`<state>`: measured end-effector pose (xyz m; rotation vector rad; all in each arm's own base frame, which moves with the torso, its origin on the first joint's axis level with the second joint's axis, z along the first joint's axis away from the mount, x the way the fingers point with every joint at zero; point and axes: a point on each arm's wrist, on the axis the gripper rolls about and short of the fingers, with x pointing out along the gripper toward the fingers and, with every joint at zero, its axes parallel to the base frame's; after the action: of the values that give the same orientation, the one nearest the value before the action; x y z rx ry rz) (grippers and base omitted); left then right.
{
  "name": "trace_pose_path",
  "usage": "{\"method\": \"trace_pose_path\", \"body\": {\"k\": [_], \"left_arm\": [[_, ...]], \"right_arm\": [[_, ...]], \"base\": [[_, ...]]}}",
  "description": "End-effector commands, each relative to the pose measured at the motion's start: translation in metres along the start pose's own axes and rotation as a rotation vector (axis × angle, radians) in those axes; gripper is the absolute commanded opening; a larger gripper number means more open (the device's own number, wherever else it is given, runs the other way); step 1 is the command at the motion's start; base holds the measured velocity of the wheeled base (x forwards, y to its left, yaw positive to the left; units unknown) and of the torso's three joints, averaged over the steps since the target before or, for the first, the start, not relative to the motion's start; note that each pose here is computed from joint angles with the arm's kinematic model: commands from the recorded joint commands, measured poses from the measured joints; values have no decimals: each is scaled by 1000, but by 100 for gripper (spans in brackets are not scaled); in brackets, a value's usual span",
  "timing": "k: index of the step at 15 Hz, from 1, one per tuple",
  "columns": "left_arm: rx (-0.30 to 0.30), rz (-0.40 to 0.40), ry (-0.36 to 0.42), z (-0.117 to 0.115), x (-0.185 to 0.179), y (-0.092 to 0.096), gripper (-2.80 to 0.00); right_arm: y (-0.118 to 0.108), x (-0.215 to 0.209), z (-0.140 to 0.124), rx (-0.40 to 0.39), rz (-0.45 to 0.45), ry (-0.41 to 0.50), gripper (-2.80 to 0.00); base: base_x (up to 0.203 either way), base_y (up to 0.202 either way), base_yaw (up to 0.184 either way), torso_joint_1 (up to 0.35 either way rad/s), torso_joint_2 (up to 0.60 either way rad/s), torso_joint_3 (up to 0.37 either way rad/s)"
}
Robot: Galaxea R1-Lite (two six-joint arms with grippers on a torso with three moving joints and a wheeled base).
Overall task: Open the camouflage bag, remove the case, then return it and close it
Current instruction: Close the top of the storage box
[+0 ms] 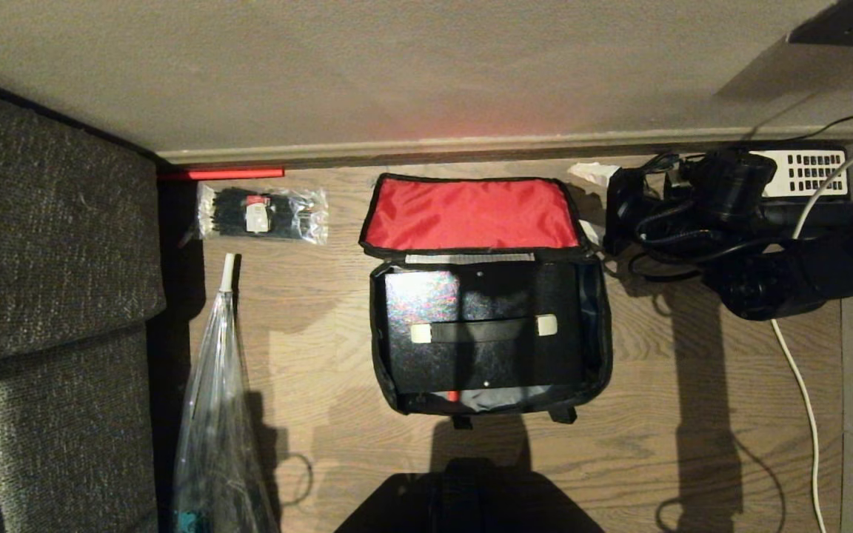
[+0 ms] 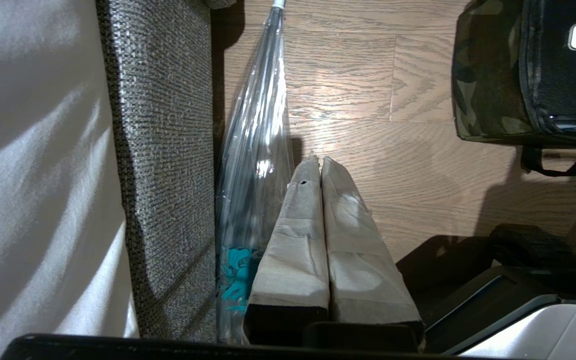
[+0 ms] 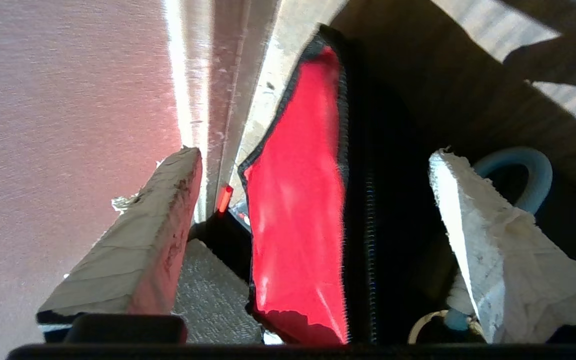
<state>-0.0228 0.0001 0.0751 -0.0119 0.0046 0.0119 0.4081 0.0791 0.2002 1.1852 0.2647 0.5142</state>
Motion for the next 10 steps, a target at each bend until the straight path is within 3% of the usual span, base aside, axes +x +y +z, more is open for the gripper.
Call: {"method": "trace_pose_path", "body": {"k": [1,4,5,10], "left_arm": [[0,0,3,-1,0,0,-280],[0,0,3,-1,0,0,-280],[0,0,3,-1,0,0,-280],[0,0,1,-1,0,0,-280]], "right_arm": [[-3,4,0,12,3,2,0],[-2,8,-4,51,48,-15,0],[1,7,-4,51,74,-26,-280],[5,7,-2,42,95,-20,-280]], "base": [[0,0,0,0,0,0],[0,0,0,0,0,0],[0,0,0,0,0,0],[0,0,0,0,0,0]]}}
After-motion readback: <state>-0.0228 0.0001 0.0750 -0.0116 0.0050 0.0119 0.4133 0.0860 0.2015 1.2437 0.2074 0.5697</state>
